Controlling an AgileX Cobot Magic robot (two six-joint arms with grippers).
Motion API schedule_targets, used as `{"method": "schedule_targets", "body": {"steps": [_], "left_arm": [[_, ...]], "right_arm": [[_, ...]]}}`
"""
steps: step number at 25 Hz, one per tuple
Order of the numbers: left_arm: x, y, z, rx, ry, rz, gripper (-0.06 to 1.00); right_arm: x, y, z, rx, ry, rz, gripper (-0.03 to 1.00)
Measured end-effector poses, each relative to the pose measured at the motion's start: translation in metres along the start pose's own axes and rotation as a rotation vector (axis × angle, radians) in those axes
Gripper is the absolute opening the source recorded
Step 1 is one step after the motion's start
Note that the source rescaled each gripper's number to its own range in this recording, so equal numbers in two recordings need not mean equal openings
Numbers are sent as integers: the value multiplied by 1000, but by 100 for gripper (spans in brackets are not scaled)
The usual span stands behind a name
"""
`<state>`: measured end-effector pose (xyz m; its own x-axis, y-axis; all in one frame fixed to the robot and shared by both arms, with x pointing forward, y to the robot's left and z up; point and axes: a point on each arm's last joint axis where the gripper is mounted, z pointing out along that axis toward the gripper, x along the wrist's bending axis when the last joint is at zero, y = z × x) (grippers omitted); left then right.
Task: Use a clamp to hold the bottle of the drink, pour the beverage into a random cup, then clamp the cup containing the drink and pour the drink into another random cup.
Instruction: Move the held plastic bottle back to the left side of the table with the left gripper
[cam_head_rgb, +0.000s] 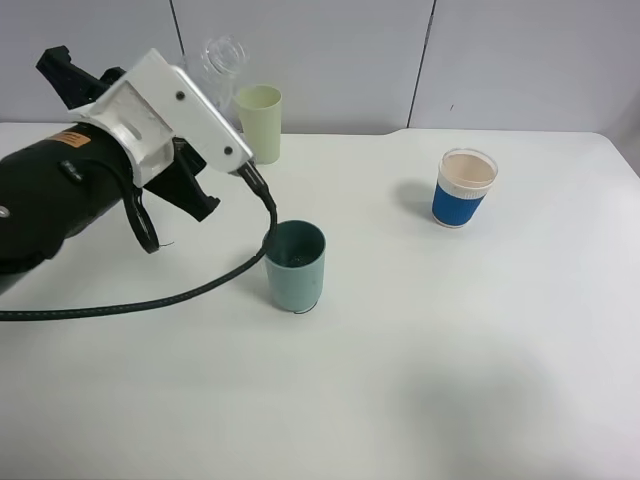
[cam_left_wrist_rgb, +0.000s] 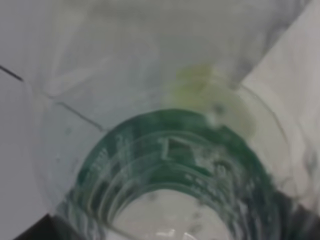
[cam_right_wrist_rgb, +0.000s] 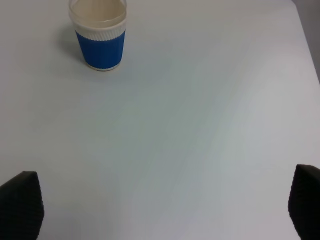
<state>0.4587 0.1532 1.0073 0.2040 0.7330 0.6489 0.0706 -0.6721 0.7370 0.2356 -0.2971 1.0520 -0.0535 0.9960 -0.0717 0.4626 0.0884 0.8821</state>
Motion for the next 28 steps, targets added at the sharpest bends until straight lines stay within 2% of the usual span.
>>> {"method": "schedule_targets", "body": {"steps": [8, 12, 14, 18, 23, 25, 28], "left_arm": [[33, -11, 9, -9, -181, -407, 10], [43, -21, 14, 12, -245, -534, 10], [50, -26, 17, 25, -255, -607, 10], [63, -37, 21, 32, -261, -677, 10], [80, -57, 26, 8, -227, -736, 10], [83, -69, 29, 20, -213, -764, 10], [83, -85, 37, 54, -214, -756, 10]], "right_arm": [[0, 0, 0, 0, 0, 0, 100], [0, 0, 0, 0, 0, 0, 100], [0, 0, 0, 0, 0, 0, 100], [0, 0, 0, 0, 0, 0, 100], [0, 0, 0, 0, 0, 0, 100], [0, 0, 0, 0, 0, 0, 100], [0, 0, 0, 0, 0, 0, 100]]}}
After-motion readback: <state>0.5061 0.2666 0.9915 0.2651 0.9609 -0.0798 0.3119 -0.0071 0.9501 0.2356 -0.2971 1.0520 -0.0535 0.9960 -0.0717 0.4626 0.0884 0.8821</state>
